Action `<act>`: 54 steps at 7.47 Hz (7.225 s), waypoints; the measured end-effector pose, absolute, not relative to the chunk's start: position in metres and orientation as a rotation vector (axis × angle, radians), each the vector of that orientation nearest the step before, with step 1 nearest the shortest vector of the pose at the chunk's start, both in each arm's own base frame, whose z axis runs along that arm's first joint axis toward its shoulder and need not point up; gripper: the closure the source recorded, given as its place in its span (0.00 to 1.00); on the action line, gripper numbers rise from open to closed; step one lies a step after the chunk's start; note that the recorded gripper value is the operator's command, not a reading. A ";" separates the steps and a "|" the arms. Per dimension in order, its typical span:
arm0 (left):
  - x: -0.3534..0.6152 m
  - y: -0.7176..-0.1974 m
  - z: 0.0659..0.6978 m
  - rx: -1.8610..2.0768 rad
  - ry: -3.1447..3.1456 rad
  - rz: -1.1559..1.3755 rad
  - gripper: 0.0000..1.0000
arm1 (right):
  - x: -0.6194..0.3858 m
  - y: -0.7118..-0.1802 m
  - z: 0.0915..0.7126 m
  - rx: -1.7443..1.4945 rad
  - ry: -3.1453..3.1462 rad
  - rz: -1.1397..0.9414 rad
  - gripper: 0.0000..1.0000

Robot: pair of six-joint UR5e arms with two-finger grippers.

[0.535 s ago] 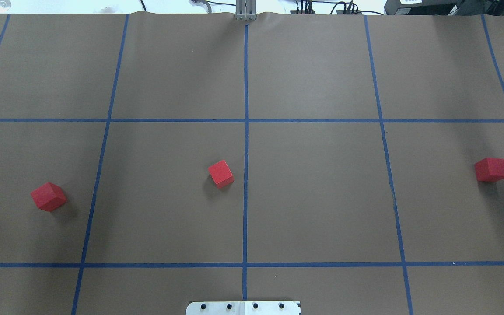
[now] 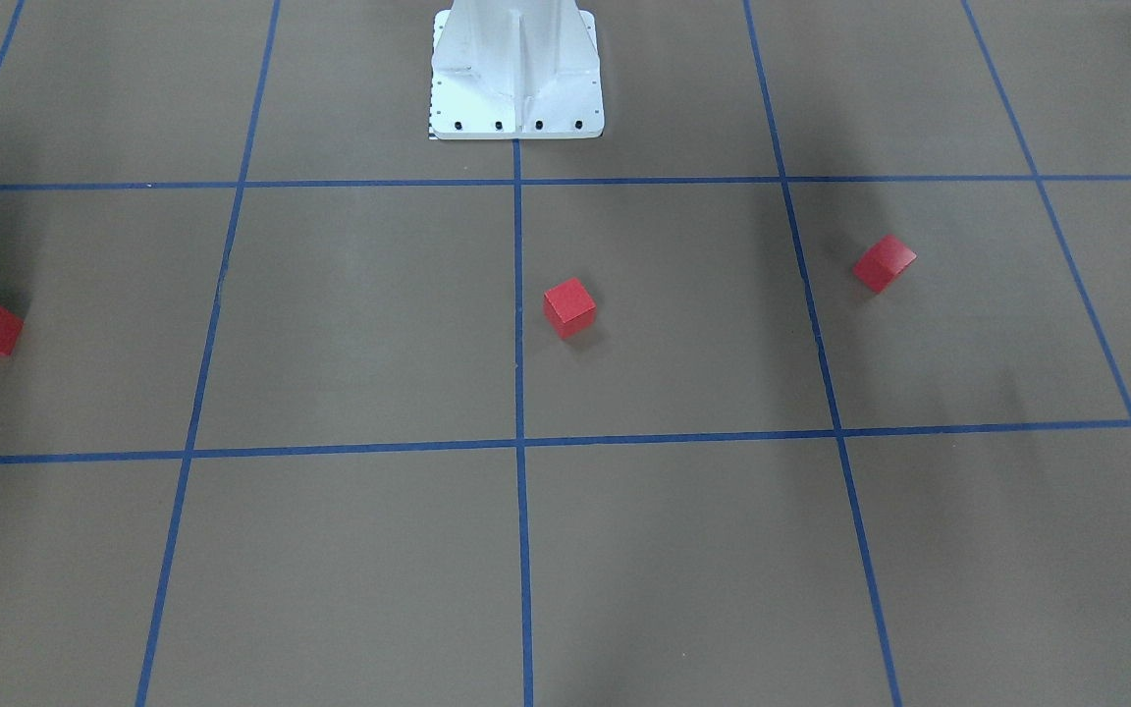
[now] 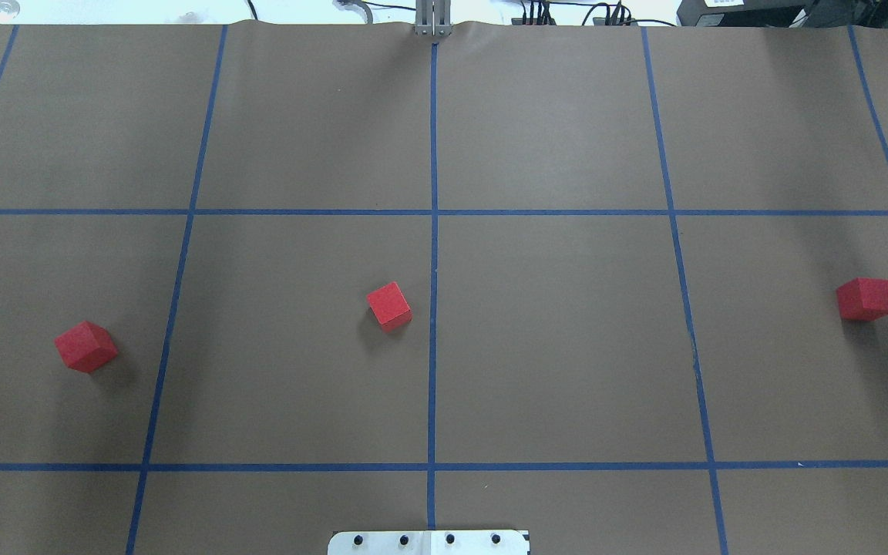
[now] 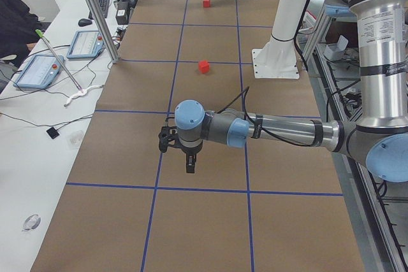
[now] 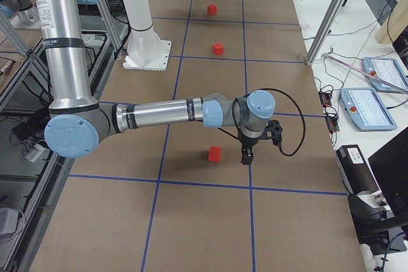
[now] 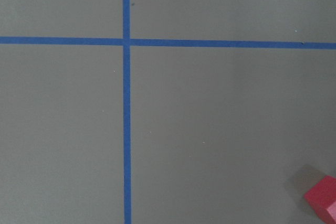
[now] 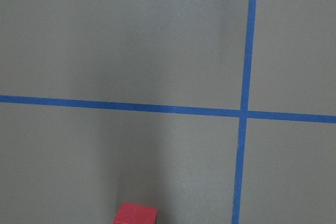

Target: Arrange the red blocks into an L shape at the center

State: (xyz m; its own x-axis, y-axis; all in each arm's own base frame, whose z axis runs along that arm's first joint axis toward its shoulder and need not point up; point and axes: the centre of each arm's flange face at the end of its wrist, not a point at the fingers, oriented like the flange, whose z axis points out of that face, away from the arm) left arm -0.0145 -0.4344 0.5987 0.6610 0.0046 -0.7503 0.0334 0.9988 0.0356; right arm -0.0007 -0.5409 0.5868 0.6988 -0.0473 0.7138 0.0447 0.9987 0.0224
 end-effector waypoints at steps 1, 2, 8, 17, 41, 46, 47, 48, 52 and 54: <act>-0.016 -0.433 0.602 0.050 0.822 -0.020 0.00 | -0.001 -0.539 0.590 0.001 -0.792 -0.050 0.00; -0.018 -0.433 0.605 0.053 0.795 -0.023 0.00 | -0.001 -0.537 0.594 -0.005 -0.791 -0.048 0.00; -0.019 -0.434 0.602 0.067 0.785 -0.016 0.00 | -0.007 -0.519 0.613 0.032 -0.812 -0.078 0.00; -0.020 -0.429 0.597 0.079 0.788 -0.015 0.00 | -0.063 -0.496 0.615 -0.031 -0.835 -0.013 0.01; -0.018 -0.428 0.590 0.097 0.807 -0.003 0.00 | -0.457 -0.445 0.286 -0.036 -0.870 0.068 1.00; -0.017 -0.429 0.592 0.091 0.806 -0.004 0.00 | -0.569 -0.416 0.190 -0.072 -0.870 0.065 1.00; -0.017 -0.429 0.592 0.091 0.806 -0.003 0.00 | -0.585 -0.408 0.184 -0.085 -0.865 0.072 1.00; -0.017 -0.429 0.592 0.092 0.807 -0.003 0.00 | -0.597 -0.399 0.182 -0.088 -0.856 0.075 1.00; -0.017 -0.429 0.590 0.095 0.807 -0.002 0.00 | -0.623 -0.376 0.188 -0.113 -0.824 0.114 1.00; -0.017 -0.429 0.589 0.097 0.808 -0.001 0.00 | -0.629 -0.373 0.193 -0.117 -0.812 0.113 0.88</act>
State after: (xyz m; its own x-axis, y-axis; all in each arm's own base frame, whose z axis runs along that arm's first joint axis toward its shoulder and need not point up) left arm -0.0170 -0.4291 0.5894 0.6915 0.0362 -0.7215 0.0377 0.9956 0.0861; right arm -0.6287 -0.3729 0.1926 0.6824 0.1454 0.7164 -0.0555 0.9875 -0.1476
